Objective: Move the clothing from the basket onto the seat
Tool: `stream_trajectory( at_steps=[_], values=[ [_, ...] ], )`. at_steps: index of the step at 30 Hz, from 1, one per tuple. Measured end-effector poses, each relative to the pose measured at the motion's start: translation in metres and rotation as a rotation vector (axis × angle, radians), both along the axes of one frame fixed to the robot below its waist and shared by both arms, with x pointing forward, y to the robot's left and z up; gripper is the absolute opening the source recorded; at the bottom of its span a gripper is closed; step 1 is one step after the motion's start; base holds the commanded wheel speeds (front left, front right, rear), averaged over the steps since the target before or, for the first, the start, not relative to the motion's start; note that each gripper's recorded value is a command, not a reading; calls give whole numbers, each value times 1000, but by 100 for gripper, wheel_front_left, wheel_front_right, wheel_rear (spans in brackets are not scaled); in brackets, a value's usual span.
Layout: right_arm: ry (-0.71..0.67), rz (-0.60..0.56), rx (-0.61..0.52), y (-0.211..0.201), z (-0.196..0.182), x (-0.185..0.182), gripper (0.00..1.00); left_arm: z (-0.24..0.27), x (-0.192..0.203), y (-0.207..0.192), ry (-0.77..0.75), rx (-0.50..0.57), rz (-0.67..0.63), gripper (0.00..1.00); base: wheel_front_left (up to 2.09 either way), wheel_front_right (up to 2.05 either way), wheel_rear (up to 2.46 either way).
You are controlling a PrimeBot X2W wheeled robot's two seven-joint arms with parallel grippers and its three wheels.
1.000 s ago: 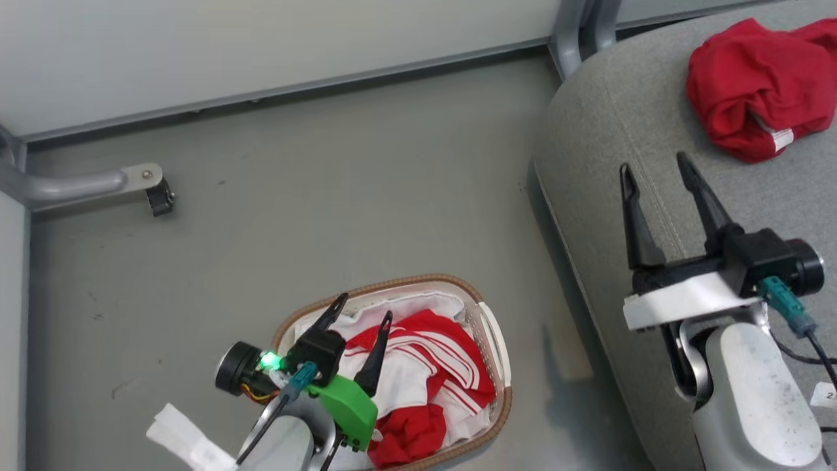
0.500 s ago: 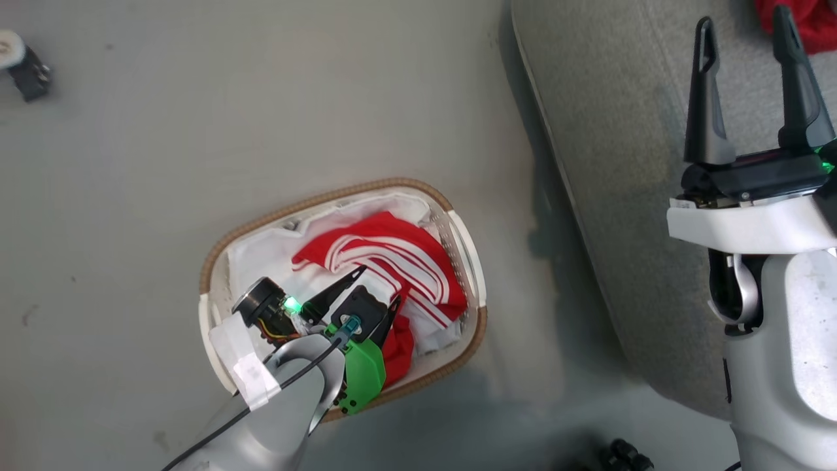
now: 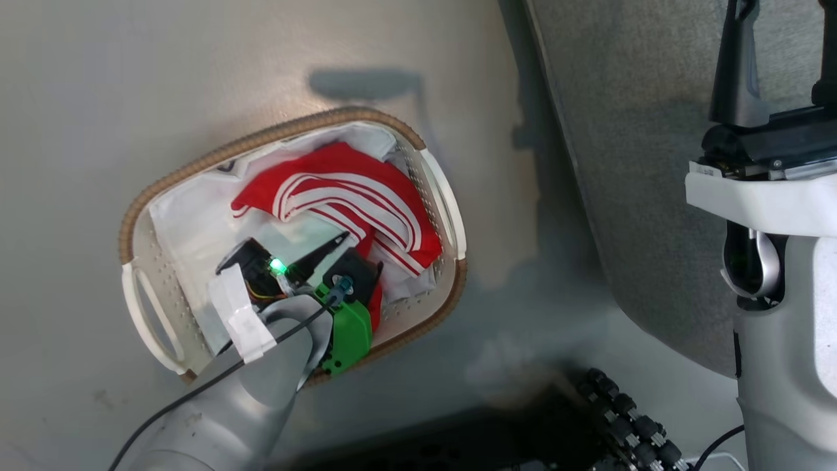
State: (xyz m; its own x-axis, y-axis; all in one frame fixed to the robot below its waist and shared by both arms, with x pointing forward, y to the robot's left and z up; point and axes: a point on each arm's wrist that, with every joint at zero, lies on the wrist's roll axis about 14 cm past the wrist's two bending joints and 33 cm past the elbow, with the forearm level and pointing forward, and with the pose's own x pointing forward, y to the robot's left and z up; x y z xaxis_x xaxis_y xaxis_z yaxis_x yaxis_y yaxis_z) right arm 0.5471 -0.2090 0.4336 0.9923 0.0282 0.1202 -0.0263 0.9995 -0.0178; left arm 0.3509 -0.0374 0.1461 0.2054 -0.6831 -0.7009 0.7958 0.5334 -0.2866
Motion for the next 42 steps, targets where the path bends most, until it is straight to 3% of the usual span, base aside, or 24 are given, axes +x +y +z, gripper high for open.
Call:
stream_trajectory(
  at_steps=[11,12,14,15,16,32,42],
  values=[
    [91,-11,-8,-6,-49,3,100,-53,11,30,-2,164,95,100,0,0,0],
    [94,-9,-7,-5,-50,4,100,-56,11,33,4,173,106,91,0,0,0],
    [96,-4,-4,-3,-52,4,100,-58,12,38,10,188,124,37,0,0,0],
    [95,-3,-3,-3,-52,5,100,-58,12,40,12,190,130,25,0,0,0],
    [94,-1,-1,-2,-52,5,100,-57,13,40,11,190,134,0,0,0,0],
    [76,52,23,21,-28,3,100,7,38,22,-50,18,260,0,0,0,0],
    [83,87,19,38,-2,-21,100,96,77,41,-265,-102,331,0,0,0,0]
  ],
)
